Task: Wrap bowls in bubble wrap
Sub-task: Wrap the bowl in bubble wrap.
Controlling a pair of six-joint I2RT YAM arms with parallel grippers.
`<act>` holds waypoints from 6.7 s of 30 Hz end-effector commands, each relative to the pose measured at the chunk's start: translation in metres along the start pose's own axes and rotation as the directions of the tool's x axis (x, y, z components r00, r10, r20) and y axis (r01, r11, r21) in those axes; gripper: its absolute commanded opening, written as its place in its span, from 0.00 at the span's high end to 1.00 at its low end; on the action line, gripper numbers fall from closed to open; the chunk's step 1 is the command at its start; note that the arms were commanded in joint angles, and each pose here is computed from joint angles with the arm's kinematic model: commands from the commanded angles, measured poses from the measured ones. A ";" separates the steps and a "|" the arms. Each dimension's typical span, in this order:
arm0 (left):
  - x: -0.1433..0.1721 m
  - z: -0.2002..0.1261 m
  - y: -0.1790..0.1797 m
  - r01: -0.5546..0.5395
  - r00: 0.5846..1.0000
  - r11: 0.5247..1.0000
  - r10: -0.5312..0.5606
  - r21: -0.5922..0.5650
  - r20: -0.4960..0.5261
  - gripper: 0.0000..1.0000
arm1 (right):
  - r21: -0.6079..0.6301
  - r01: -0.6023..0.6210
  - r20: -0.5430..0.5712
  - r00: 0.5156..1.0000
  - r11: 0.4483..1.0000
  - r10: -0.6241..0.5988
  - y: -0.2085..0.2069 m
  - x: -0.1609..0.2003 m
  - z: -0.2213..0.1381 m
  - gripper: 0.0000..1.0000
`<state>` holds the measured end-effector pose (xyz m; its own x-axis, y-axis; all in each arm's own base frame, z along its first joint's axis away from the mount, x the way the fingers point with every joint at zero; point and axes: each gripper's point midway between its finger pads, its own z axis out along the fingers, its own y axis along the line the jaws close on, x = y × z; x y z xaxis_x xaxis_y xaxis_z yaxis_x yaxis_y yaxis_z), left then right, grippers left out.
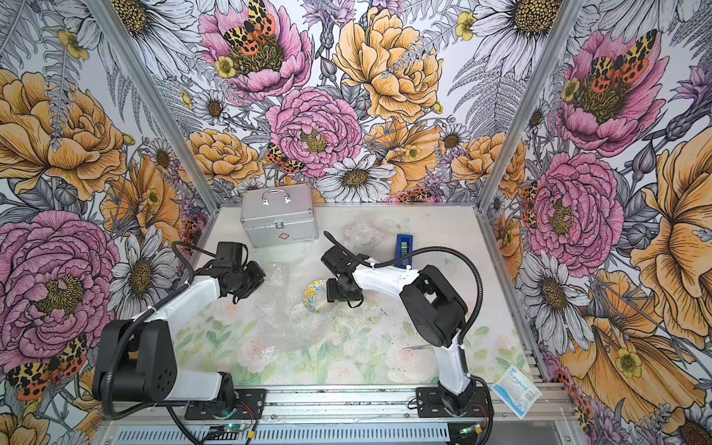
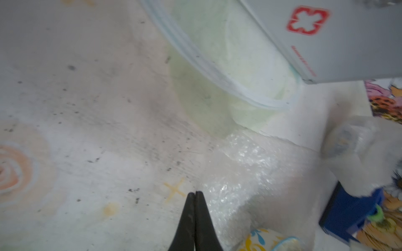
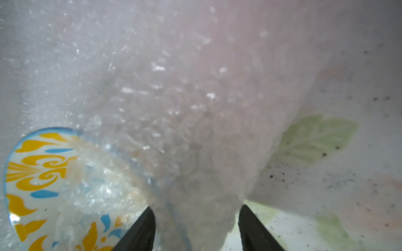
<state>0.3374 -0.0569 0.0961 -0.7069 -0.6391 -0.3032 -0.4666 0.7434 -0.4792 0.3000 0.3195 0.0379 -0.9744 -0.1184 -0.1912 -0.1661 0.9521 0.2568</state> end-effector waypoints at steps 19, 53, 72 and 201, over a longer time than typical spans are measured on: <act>0.174 -0.009 -0.131 -0.433 0.804 0.754 0.570 0.494 -0.166 1.00 | -0.159 -0.190 0.154 0.965 0.969 0.214 -0.001 -0.010 -0.025 0.41; 0.194 0.003 -0.130 -0.387 0.790 0.790 0.550 0.475 -0.270 1.00 | -0.189 -0.199 0.100 0.970 0.962 0.220 -0.006 -0.001 -0.012 0.39; 0.216 0.031 -0.115 -0.367 0.741 0.819 0.544 0.441 -0.393 1.00 | -0.258 -0.212 0.157 0.953 0.942 0.258 -0.003 -0.011 -0.051 0.30; 0.200 0.037 -0.115 -0.511 0.689 0.795 0.606 0.326 -0.398 0.99 | -0.306 -0.073 0.243 0.958 0.949 0.152 -0.099 -0.105 -0.116 0.96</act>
<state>0.2466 -0.2696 0.0526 -0.9723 0.1600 -0.1705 0.2203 0.8715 -0.4381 0.3957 0.1899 0.0971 -0.9578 0.1416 -0.2502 -0.0180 0.8392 0.5436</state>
